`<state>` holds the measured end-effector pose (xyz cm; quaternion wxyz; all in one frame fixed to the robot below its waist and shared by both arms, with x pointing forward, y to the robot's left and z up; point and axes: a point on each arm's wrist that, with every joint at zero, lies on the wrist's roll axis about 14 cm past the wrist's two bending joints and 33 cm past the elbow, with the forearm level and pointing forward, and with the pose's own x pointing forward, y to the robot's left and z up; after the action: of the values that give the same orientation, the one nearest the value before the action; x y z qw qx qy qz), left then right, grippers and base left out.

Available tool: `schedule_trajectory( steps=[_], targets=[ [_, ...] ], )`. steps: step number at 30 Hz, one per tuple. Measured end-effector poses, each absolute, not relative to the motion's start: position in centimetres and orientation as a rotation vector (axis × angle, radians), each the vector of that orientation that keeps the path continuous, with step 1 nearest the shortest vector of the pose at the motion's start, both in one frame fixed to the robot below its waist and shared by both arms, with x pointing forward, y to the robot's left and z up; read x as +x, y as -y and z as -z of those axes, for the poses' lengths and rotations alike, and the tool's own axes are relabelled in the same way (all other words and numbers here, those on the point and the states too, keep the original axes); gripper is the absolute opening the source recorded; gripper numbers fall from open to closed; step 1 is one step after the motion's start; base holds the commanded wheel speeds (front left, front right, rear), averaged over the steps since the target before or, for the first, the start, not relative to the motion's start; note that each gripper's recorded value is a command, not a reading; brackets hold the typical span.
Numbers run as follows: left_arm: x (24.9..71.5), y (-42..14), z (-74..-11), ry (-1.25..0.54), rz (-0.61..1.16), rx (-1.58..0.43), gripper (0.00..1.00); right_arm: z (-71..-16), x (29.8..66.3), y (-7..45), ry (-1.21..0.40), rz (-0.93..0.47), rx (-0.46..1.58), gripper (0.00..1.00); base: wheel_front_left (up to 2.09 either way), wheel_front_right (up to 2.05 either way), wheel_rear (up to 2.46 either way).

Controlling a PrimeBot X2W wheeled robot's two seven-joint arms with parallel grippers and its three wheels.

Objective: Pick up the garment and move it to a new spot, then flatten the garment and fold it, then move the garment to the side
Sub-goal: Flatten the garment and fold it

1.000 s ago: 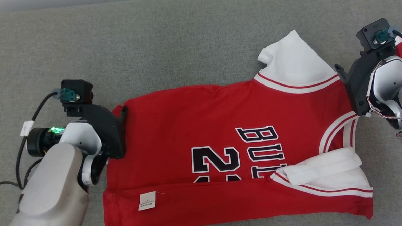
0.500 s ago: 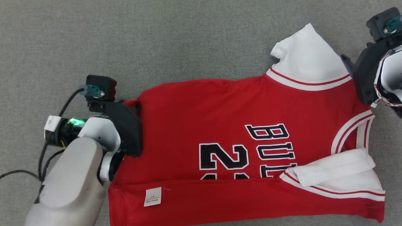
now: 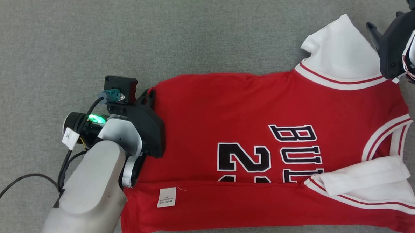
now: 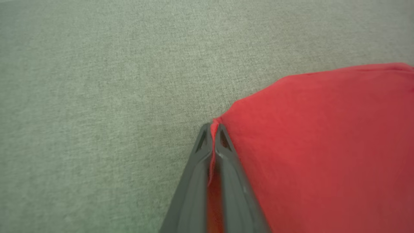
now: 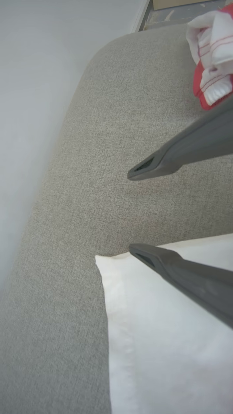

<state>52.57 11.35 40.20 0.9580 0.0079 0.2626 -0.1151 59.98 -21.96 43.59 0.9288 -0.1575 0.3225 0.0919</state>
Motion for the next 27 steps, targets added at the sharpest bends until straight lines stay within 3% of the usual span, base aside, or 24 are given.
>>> schedule_trajectory(
  steps=[11,12,13,19,27],
  targets=[
    [53.7,-11.0,-39.5,-0.507,0.243,-0.003,0.0,-38.9,60.9,18.8,-0.742,-0.246,-0.274,1.0,0.0,0.0,0.0],
    [53.8,-11.0,-39.4,-0.507,0.242,-0.003,0.0,-38.7,60.9,18.9,-0.749,-0.244,-0.274,0.65,0.0,0.0,0.0],
    [53.8,-11.0,-39.4,-0.506,0.242,-0.004,0.0,-38.6,61.0,19.0,-0.753,-0.24,-0.27,0.0,0.0,0.0,0.0],
    [54.0,-11.1,-39.4,-0.488,0.231,-0.002,0.0,-38.5,61.0,19.0,-0.737,-0.226,-0.234,0.0,0.0,0.0,0.0],
    [54.7,-13.0,-41.0,-0.39,0.14,0.0,0.0,-43.0,62.6,20.6,-0.495,-0.171,-0.207,0.0,0.0,0.0,0.0]
  ],
)
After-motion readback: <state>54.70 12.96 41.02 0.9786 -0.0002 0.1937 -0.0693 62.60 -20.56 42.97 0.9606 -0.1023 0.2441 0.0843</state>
